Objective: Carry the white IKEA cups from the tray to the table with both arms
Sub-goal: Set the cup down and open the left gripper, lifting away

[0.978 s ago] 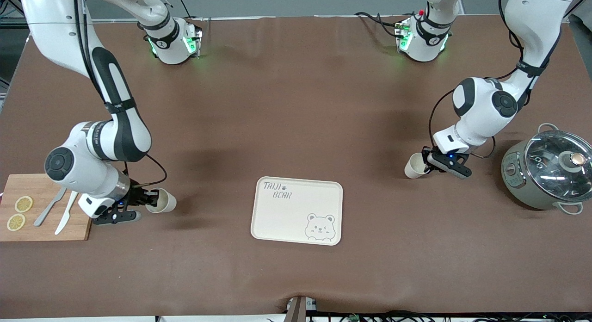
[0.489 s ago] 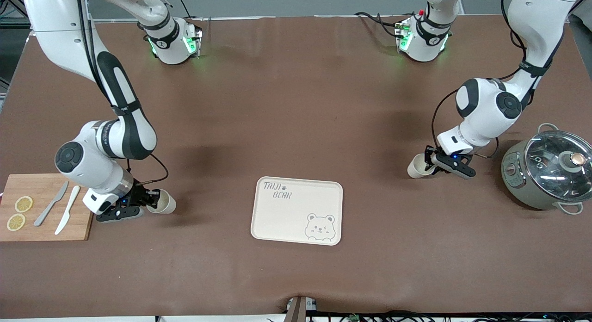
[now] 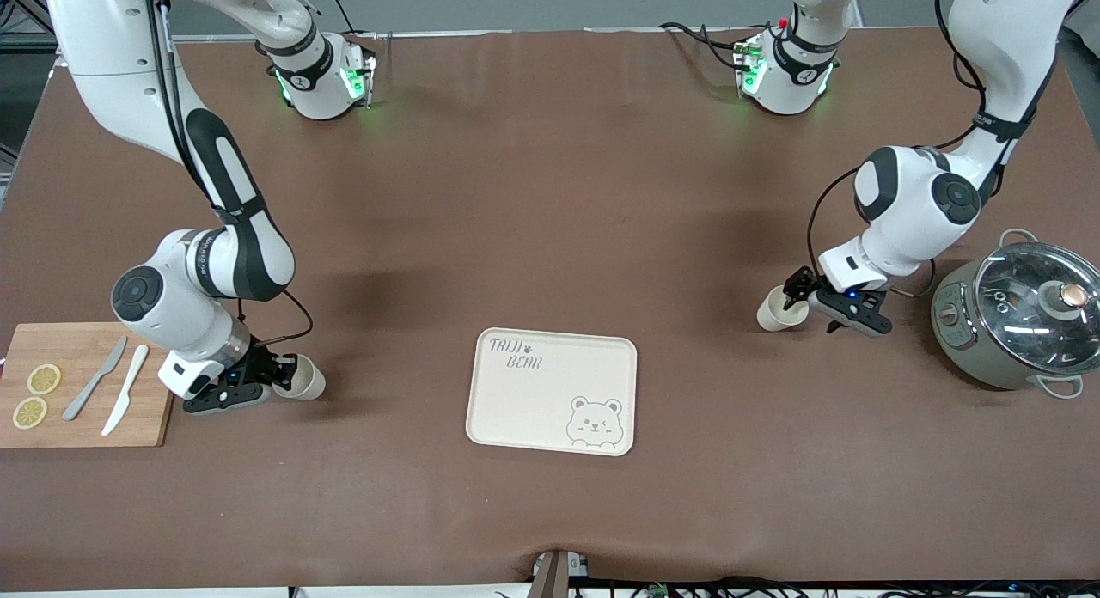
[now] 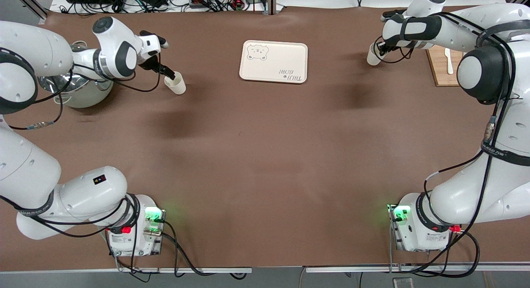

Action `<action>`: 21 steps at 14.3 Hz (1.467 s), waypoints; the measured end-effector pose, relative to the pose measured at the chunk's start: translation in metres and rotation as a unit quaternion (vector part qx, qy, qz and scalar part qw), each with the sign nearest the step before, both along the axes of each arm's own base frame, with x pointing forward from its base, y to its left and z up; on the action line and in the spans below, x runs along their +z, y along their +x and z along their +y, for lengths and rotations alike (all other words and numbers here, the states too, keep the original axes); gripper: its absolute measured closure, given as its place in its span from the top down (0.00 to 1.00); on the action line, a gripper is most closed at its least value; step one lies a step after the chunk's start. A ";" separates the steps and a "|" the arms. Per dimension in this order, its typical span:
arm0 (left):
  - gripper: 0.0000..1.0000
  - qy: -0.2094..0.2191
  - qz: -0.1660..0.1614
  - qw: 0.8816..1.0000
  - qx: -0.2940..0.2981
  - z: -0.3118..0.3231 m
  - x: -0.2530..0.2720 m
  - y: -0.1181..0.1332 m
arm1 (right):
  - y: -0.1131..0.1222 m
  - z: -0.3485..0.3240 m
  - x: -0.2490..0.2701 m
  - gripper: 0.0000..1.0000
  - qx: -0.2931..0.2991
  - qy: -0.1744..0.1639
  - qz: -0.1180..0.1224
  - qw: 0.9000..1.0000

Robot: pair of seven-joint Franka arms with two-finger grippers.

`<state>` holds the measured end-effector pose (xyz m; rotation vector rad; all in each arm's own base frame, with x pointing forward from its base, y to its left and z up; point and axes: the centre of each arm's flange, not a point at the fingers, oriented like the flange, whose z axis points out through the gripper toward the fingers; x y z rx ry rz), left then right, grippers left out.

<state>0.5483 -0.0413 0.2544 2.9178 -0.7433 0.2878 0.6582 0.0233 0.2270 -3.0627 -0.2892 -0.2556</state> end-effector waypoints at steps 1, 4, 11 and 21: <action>1.00 0.006 0.010 1.000 0.005 0.002 0.014 0.006 | 0.000 0.000 -0.001 0.04 0.000 0.000 0.000 1.000; 1.00 0.023 0.042 0.998 0.039 -0.002 0.075 0.023 | 0.000 -0.001 -0.005 0.04 -0.001 -0.001 -0.003 1.000; 1.00 0.012 0.051 0.991 0.122 -0.058 0.186 0.049 | 0.000 -0.001 -0.008 0.04 -0.001 -0.002 -0.005 1.000; 1.00 0.064 0.061 0.986 0.141 -0.073 0.239 0.066 | 0.001 -0.002 -0.009 0.49 -0.002 -0.003 -0.007 1.000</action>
